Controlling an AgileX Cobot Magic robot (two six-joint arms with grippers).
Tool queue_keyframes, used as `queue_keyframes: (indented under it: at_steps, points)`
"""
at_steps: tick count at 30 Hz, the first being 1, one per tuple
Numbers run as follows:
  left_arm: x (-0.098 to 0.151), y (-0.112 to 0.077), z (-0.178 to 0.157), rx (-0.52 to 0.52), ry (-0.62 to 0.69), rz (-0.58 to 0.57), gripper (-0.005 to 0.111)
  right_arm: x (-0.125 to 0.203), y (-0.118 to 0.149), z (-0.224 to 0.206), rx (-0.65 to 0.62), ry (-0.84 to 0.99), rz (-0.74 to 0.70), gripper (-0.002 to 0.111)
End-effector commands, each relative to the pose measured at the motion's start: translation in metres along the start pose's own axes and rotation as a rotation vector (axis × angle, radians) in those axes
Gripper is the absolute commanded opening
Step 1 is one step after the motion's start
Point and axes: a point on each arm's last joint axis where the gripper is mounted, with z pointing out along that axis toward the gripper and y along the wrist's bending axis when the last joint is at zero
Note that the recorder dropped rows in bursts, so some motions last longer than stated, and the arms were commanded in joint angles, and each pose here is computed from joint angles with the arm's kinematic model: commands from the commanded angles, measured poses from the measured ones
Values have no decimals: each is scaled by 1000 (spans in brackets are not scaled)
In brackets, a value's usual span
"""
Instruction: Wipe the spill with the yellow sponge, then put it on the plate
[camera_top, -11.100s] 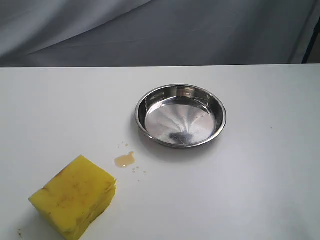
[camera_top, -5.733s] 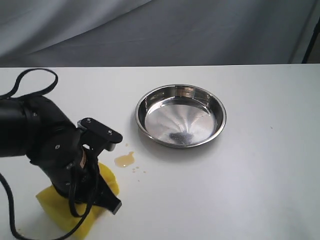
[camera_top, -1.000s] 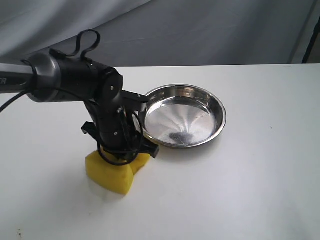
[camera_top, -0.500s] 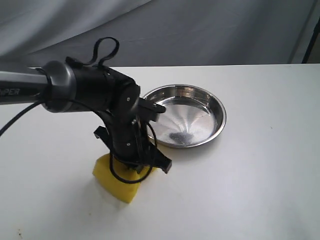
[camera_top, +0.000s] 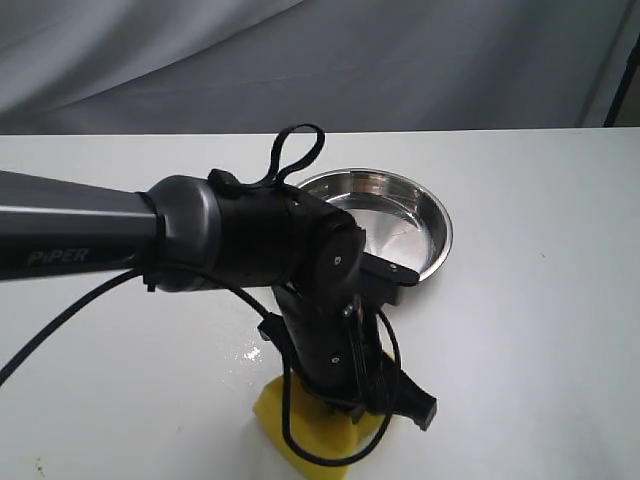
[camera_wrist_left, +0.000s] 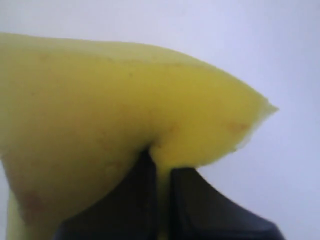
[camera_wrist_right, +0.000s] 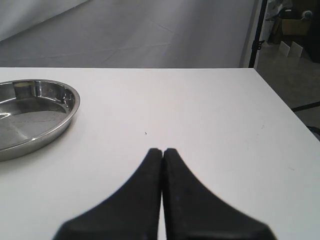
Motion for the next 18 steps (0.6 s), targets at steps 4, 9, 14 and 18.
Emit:
queue_keyframes:
  at_steps: [4, 9, 14, 18]
  points:
    - [-11, 52, -2, -20, 7, -154, 0, -1, -1, 0, 10, -19, -14, 0]
    - [-15, 99, -10, -40, 9, -262, 0, -1, -1, 0, 10, -19, -14, 0]
    - [-2, 143, -18, -110, 125, -320, 0, -1, -1, 0, 10, -19, -14, 0]
    - [10, 166, -24, -190, 233, -320, 0, -1, -1, 0, 10, -19, -14, 0]
